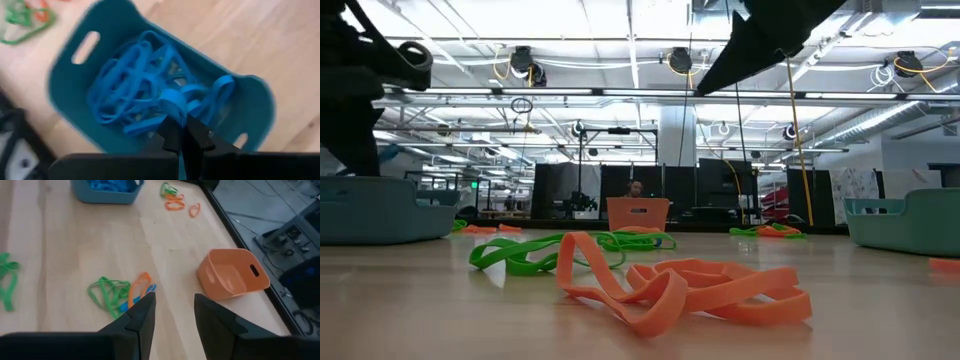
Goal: Sort rubber bands into baskets
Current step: Put the blue rubber band into the blue bin
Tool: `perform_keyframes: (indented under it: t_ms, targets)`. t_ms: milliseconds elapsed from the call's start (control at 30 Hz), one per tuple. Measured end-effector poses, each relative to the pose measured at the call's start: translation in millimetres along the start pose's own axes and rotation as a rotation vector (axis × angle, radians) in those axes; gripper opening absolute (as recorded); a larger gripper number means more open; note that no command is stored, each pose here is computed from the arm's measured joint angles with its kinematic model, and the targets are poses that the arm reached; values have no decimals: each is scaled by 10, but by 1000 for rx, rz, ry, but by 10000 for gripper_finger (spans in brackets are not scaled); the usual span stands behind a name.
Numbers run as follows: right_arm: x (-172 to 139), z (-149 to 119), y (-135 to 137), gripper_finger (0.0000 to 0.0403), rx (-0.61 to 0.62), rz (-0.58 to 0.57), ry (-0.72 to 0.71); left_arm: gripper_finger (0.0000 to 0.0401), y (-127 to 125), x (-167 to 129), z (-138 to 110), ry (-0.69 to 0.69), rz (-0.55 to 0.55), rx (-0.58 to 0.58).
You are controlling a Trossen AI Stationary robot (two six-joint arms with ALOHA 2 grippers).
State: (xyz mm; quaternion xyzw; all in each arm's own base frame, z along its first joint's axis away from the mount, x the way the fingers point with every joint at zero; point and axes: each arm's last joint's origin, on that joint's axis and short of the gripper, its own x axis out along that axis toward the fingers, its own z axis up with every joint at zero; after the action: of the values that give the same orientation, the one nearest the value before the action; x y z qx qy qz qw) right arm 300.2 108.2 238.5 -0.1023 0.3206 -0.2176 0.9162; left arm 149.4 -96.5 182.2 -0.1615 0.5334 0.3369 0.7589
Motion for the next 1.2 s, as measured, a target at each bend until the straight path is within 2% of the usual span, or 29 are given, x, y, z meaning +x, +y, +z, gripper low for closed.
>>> perform_keyframes:
  t_ms: [200,367,567,767,933,1200]
  targets:
    - [36,6,-32,128,35,8,12,2,-24,92,-36,-1,-47,-20]
    - [94,5,-100,128,39,-16,33,2,40,239,-101,27,-31,-23]
    - [113,-118,-173,128,57,-63,137,19,83,296,-111,38,-7,-46]
    - [128,-325,-136,128,67,-97,162,42,106,299,-114,42,14,-12]
    - [161,-465,-140,128,71,-110,188,85,97,248,-47,43,22,42]
    - [161,-483,-137,128,59,-109,193,168,19,-42,234,44,9,110]
